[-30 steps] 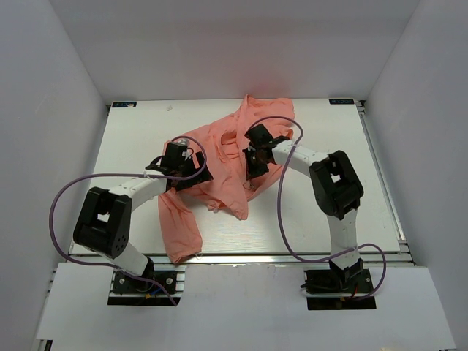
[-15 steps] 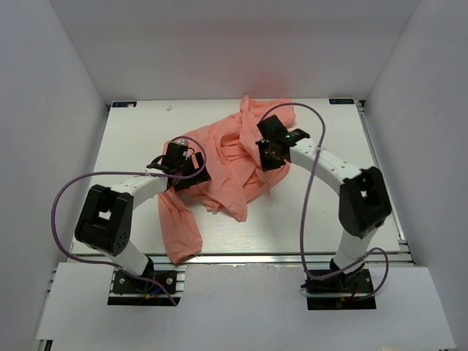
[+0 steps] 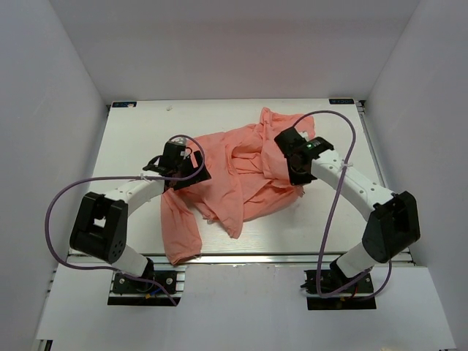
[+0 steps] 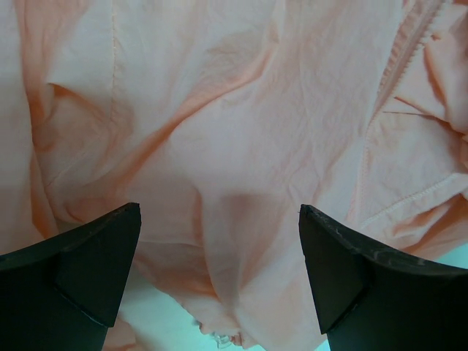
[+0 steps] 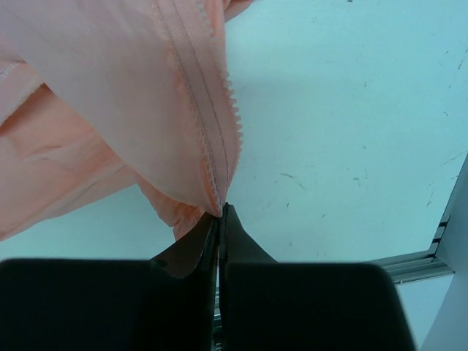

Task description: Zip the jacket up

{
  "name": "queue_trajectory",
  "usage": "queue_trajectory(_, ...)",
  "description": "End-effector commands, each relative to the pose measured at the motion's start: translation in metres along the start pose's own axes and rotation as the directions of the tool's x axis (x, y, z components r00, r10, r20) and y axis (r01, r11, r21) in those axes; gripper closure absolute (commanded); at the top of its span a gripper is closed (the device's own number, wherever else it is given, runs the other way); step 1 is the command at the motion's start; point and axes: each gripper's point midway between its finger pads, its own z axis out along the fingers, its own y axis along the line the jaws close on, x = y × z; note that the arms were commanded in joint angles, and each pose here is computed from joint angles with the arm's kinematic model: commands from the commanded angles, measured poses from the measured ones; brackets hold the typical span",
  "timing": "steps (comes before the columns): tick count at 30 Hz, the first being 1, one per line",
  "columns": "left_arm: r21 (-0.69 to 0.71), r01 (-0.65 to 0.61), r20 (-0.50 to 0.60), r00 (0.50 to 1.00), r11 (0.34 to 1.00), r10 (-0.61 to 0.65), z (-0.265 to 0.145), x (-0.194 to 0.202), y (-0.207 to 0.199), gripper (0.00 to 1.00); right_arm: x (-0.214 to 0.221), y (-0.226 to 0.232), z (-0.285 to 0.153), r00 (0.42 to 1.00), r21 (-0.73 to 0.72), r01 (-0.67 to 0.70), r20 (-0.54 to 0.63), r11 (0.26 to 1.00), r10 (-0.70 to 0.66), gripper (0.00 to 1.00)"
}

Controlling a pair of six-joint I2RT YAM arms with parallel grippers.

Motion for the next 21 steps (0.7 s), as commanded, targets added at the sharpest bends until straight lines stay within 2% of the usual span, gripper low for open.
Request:
queue_trajectory(1,0.068,-0.016,0.029,0.999,0.998,0.014,-0.017,-0.006,-0.015,0.02,0.007,0.017,-0.003,0.999,-0.024,0.047,0.024,0.999,-0.047,1.0)
queue_trajectory(4,0.085,-0.018,0.029,0.999,0.996,0.015,-0.021,-0.006,-0.018,0.02,0.012,0.058,-0.006,0.985,-0.116,0.164,0.075,0.98,-0.156,1.0)
queue_trajectory(7,0.094,-0.018,0.032,0.999,0.995,0.015,-0.025,-0.007,-0.02,0.02,0.022,0.108,-0.009,0.965,-0.263,0.26,0.117,0.929,-0.237,1.0)
queue_trajectory(13,0.093,-0.017,0.038,0.999,0.996,0.013,-0.031,-0.009,-0.021,0.02,0.064,0.175,-0.002,0.935,-0.442,0.351,0.113,0.826,-0.337,0.96)
queue_trajectory(15,0.091,-0.016,0.038,0.999,0.996,0.013,-0.032,-0.009,-0.021,0.02,0.071,0.193,-0.002,0.925,-0.504,0.373,0.131,0.779,-0.358,0.9)
queue_trajectory(16,0.088,-0.016,0.036,0.999,0.996,0.013,-0.032,-0.008,-0.02,0.02,0.075,0.201,-0.006,0.918,-0.53,0.388,0.146,0.754,-0.37,0.84)
queue_trajectory(17,0.092,-0.016,0.037,0.999,0.996,0.013,-0.033,-0.008,-0.021,0.02,0.077,0.212,-0.012,0.912,-0.573,0.399,0.17,0.716,-0.372,0.68)
queue_trajectory(18,0.091,-0.016,0.036,0.999,0.996,0.013,-0.033,-0.007,-0.02,0.02,0.08,0.214,-0.013,0.907,-0.588,0.411,0.182,0.697,-0.381,0.61)
queue_trajectory(21,0.089,-0.016,0.032,0.999,0.996,0.013,-0.035,-0.005,-0.019,0.02,0.085,0.224,-0.024,0.897,-0.656,0.43,0.231,0.62,-0.377,0.48)
